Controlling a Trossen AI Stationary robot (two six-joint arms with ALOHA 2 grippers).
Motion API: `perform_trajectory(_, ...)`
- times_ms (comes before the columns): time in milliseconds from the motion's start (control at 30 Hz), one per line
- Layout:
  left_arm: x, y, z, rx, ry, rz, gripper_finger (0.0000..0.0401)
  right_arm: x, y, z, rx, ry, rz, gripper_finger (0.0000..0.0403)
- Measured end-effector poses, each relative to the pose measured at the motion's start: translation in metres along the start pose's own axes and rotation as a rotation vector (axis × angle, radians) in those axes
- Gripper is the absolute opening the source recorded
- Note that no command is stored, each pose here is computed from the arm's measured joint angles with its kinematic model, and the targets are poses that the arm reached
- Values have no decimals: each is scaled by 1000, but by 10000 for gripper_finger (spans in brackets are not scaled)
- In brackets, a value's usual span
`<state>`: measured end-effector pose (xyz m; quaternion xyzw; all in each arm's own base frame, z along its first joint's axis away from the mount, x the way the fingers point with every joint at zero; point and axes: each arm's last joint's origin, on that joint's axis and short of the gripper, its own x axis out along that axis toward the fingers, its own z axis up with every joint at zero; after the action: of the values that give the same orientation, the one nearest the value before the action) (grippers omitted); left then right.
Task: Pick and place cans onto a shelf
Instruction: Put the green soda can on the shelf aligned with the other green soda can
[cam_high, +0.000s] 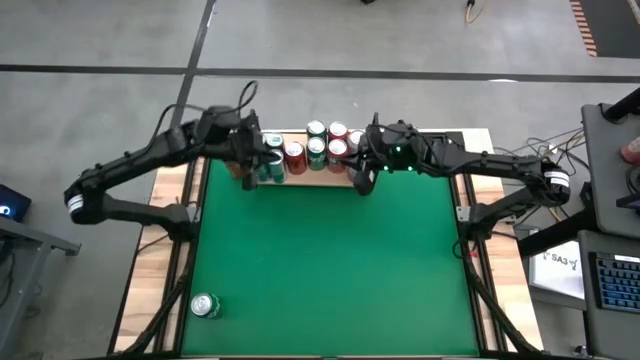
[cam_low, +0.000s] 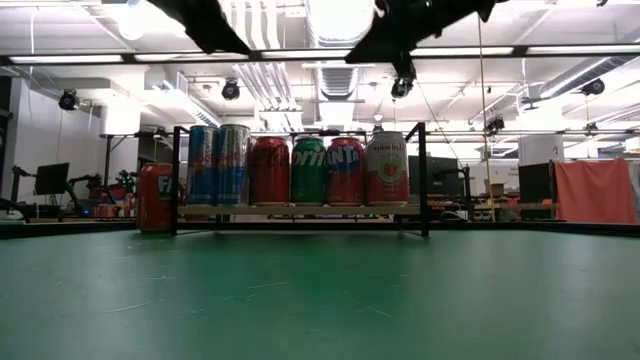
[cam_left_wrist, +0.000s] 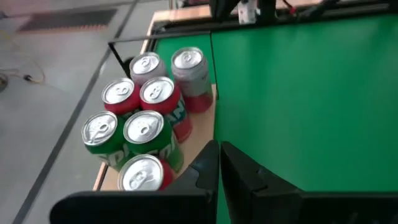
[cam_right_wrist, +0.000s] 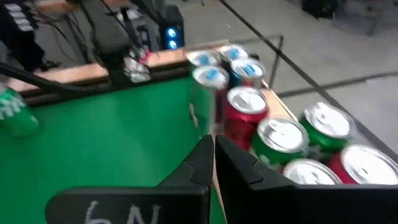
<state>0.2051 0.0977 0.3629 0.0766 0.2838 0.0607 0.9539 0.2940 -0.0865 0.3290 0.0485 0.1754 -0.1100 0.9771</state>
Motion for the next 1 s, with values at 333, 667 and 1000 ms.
perform_trajectory(333, -29, -35, -26, -118, -31, 66, 0, 0, 38, 7, -32, -92, 106, 9)
perform_trajectory(667, -51, -57, -27, -342, 26, -39, 0, 13, 65, 0, -45, -83, 169, 9)
perform_trajectory(1000, -52, -96, -20, -616, 268, -255, 0, 20, 77, -8, 3, -39, 185, 9)
